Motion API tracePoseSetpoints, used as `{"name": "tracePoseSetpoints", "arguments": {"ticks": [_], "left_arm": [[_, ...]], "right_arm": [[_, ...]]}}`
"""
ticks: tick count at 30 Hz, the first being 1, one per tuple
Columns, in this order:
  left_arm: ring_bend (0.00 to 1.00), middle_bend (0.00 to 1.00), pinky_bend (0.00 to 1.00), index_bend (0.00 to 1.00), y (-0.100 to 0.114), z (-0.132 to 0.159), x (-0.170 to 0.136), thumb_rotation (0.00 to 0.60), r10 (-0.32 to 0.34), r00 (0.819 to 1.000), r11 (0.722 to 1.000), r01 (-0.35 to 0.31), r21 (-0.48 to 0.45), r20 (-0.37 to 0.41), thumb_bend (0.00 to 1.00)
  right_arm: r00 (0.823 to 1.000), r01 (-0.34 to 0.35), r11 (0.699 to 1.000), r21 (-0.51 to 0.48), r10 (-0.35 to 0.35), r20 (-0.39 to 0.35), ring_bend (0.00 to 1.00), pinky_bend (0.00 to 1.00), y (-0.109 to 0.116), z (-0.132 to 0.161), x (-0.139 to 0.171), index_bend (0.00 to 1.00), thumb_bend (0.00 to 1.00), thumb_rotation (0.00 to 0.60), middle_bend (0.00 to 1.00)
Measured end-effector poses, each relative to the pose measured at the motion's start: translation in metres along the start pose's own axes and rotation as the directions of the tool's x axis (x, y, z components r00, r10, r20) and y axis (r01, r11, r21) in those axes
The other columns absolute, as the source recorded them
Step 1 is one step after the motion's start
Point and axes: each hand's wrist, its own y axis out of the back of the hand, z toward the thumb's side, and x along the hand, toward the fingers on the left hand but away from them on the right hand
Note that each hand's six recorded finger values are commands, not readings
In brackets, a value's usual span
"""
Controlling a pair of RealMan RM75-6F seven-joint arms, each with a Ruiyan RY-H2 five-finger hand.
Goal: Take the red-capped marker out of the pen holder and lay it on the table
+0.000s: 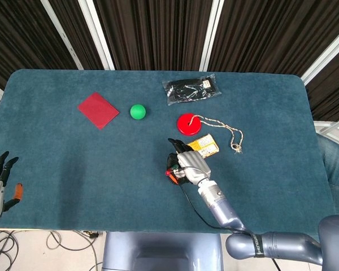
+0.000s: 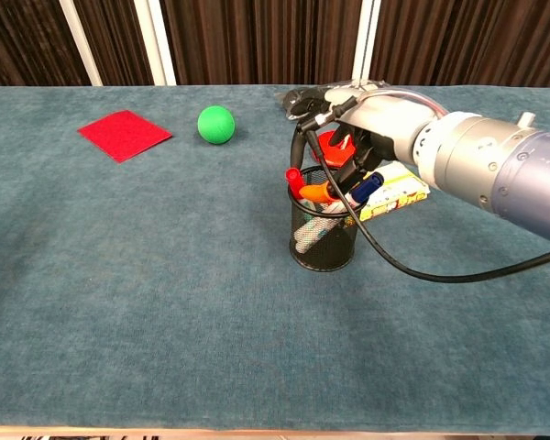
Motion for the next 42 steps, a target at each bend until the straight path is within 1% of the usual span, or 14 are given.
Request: {"name": "tracePoseSetpoints", "arguments": {"ticks": [15,34,42], "left_arm": [[0.00,0.00,0.00,0.13,0.0002,-0.0005,0.0001,0.600,0.001,1.000,1.000,-0.001,0.000,-0.001,0.48],[0.00,0.00,0.00,0.13,0.0000,-0.0007,0.0003,0.600,0.001,1.000,1.000,-0.001,-0.001,-0.002,0.48],[0.00,0.00,0.00,0.13,0.0002,-0.0009,0.0004,0.600,0.000,1.000,1.000,0.000,-0.001,-0.005,0.48]], "right_arm": [[1.000,-0.001,1.000,0.001,0.001,0.006,0.00,0.17,-0.0030,-0.0001,-0.0031,0.52,0.40,0.600,0.00],[1.000,-0.013,1.000,-0.005,0.014,0.012,0.00,0.17,-0.0058,-0.0009,-0.0039,0.52,0.41,0.600,0.00],[1.000,-0.020,1.000,-0.005,0.020,0.016,0.00,0.17,-0.0072,-0.0010,-0.0048,0.54,0.43,0.600,0.00]]}}
